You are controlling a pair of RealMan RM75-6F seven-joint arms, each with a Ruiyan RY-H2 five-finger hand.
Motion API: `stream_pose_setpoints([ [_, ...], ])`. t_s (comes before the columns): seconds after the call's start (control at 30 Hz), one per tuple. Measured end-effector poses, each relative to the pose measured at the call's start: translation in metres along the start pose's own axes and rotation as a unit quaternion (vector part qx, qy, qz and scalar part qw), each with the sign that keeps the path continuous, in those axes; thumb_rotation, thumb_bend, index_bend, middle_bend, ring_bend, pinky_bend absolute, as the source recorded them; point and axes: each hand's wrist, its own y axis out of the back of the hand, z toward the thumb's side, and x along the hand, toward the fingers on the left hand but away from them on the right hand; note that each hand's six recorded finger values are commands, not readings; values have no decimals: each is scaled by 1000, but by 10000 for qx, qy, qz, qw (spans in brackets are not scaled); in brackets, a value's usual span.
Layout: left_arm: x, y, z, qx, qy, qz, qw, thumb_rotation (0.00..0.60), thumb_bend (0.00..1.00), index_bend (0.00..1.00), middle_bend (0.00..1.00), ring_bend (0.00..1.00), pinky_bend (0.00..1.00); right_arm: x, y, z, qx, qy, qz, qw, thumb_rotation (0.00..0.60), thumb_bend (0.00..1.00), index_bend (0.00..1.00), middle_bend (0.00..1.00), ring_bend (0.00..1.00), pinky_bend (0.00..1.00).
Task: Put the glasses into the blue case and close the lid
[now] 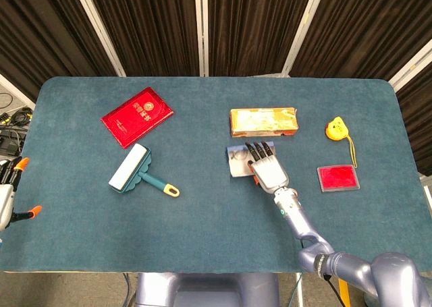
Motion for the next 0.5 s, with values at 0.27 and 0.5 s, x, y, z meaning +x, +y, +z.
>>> stream_pose_setpoints([
  [0.27,-2,0,1,-13,-19,-2,10000,600,0,0,0,0,0,26,4,-7,181,309,20,9994,600,484,673,49,0,0],
  [0.5,-2,-2,4,18,-62,-51,10000,600,0,0,0,0,0,68,13,-23,602,704,112,9956,600,484,676,56,0,0],
])
